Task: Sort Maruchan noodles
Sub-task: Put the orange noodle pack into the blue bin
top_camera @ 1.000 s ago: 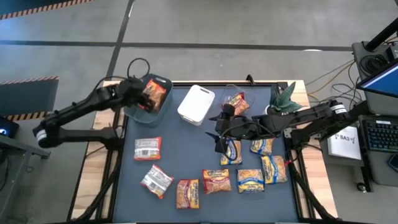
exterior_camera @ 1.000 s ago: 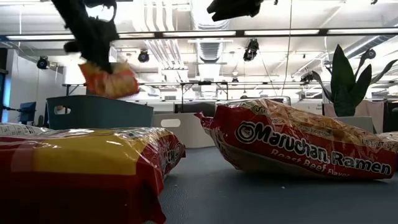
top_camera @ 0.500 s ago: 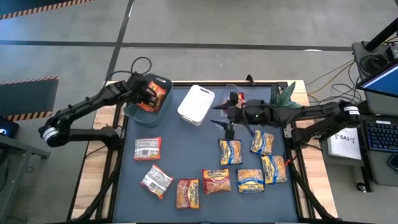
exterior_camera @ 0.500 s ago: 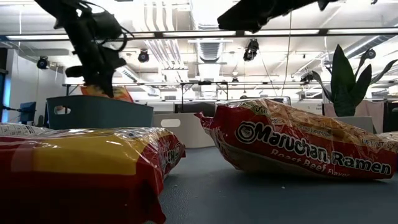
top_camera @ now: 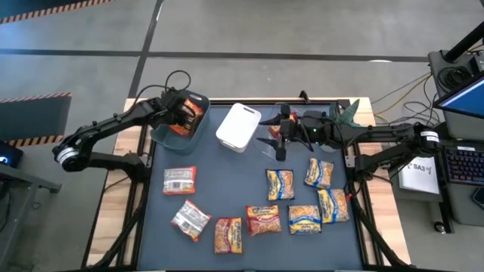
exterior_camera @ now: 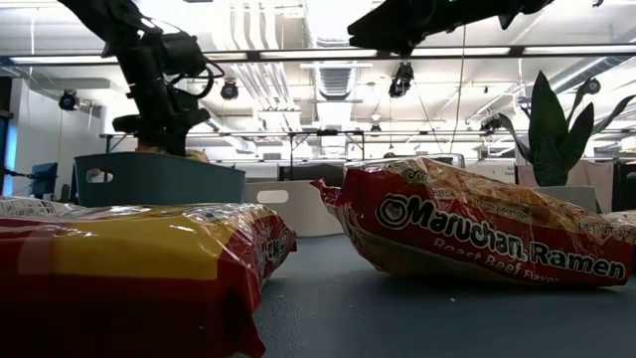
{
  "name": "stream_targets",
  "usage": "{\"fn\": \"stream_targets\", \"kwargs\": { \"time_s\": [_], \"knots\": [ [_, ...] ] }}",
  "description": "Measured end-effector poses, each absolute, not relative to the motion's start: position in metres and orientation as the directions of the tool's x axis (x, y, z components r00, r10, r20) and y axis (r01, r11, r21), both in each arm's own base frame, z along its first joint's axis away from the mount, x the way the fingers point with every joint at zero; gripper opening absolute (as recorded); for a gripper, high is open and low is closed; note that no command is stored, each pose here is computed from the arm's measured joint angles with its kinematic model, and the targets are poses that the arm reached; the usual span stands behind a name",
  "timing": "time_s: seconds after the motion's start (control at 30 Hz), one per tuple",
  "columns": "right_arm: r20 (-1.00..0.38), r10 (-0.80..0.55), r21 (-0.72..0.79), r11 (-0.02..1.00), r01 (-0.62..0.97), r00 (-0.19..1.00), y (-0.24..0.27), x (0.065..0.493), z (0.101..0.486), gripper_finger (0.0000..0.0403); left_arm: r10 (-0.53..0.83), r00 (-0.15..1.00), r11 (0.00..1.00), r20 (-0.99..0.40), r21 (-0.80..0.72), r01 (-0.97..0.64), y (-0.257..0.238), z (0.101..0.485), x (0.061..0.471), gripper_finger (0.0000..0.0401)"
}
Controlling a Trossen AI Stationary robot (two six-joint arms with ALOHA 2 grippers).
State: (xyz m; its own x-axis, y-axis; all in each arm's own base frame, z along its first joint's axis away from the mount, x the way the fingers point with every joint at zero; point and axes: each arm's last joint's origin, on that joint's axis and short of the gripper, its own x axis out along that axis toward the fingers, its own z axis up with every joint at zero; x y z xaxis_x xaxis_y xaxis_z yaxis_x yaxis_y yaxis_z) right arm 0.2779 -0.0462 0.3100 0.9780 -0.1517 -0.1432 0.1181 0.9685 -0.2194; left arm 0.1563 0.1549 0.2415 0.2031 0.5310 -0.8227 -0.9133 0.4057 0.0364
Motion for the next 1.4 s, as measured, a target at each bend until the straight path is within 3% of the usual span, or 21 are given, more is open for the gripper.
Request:
{"fn": "stream_targets", "kwargs": {
  "time_s": [0.43, 0.73, 0.97, 1.1, 1.4],
  "knots": [
    [-0.177, -0.141, -0.037, 0.990, 0.137, 0.974, -0.043, 0.278, 0.305, 0.0237, 0.604, 0.155, 0.409, -0.782, 0.137, -0.902, 0.176, 0.230, 0.166, 0.0115],
    [-0.236, -0.064, 0.093, 0.992, 0.088, 0.970, -0.021, 0.279, 0.299, 0.0237, 0.676, 0.001, 0.334, -0.737, 0.305, -0.892, 0.185, 0.228, 0.164, 0.0149],
    [-0.275, 0.019, 0.184, 0.982, 0.033, 0.961, 0.007, 0.285, 0.290, 0.0237, 0.686, 0.090, 0.392, -0.722, 0.263, -0.882, 0.179, 0.244, 0.165, 0.0155],
    [-0.297, -0.024, 0.208, 0.974, 0.089, 0.955, 0.020, 0.288, 0.284, 0.0237, 0.661, 0.196, 0.477, -0.724, 0.205, -0.855, 0.166, 0.248, 0.170, 0.0155],
    [-0.236, -0.108, 0.225, 0.961, 0.162, 0.966, 0.040, 0.298, 0.279, 0.0237, 0.663, 0.241, 0.555, -0.709, 0.249, -0.794, 0.163, 0.211, 0.175, 0.0155]
  ]
}}
